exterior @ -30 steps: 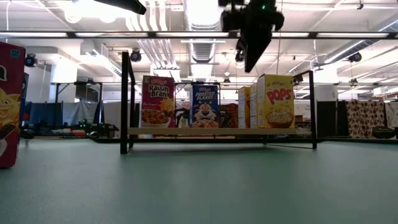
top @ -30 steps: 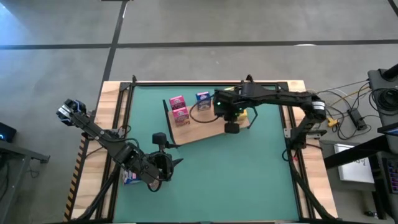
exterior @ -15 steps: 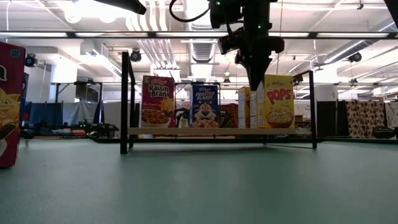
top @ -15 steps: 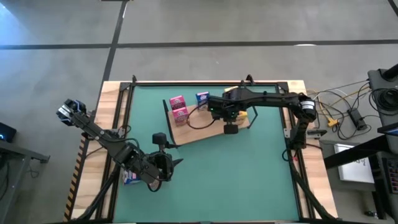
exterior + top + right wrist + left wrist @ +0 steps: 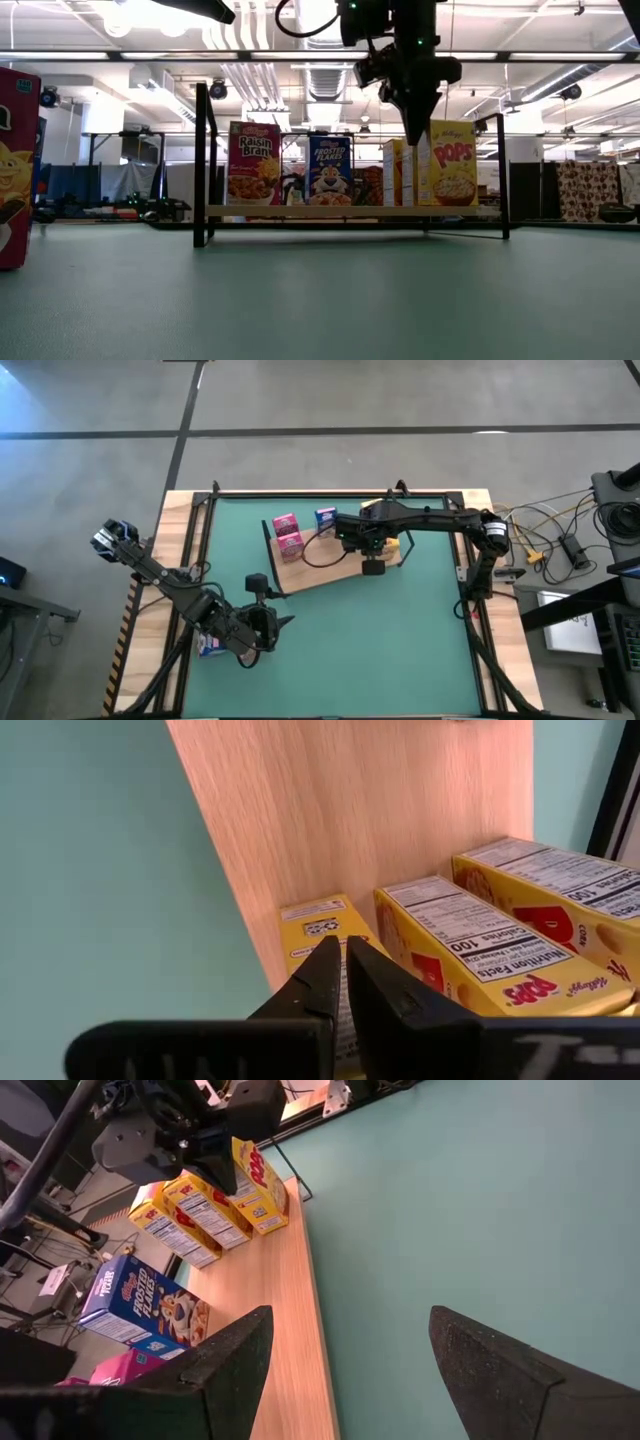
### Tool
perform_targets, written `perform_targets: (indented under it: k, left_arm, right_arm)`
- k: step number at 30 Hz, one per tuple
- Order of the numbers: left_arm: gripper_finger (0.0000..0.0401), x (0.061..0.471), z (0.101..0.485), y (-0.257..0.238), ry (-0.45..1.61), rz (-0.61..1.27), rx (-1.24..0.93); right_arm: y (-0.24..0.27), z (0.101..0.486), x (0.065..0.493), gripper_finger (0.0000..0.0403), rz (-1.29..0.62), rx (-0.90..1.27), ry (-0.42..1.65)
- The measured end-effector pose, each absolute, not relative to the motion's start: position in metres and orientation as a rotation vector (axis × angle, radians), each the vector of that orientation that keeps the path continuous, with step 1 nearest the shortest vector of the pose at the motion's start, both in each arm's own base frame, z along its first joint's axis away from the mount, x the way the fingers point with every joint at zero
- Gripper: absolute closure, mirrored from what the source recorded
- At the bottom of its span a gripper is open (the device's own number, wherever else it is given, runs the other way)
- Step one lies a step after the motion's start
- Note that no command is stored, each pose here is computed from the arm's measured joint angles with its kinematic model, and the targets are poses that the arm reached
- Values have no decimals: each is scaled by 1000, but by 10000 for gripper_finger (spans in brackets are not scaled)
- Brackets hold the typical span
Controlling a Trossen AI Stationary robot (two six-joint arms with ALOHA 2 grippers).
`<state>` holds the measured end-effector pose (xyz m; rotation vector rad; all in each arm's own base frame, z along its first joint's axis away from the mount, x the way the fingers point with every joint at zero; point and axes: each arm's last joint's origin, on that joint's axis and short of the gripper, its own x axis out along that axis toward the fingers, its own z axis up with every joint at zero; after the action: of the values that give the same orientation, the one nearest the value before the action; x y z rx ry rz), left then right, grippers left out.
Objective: Stack cereal on shelf
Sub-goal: Put the yellow cereal box on the shelf aligned with the other yellow cereal boxes, then adjust the yellow cereal box on the shelf
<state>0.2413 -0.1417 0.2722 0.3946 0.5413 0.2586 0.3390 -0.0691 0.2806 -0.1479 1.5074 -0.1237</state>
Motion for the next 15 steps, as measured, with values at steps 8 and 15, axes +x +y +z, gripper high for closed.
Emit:
perform_targets:
  k: [8, 15]
  left_arm:
    - [149, 241, 272, -142, 541, 259, 395]
    - [149, 241, 272, -142, 541, 260, 395]
  right_arm:
    - [-69, 307, 337, 390, -116, -198, 1389]
    - [-97, 338, 334, 390, -252, -276, 1209]
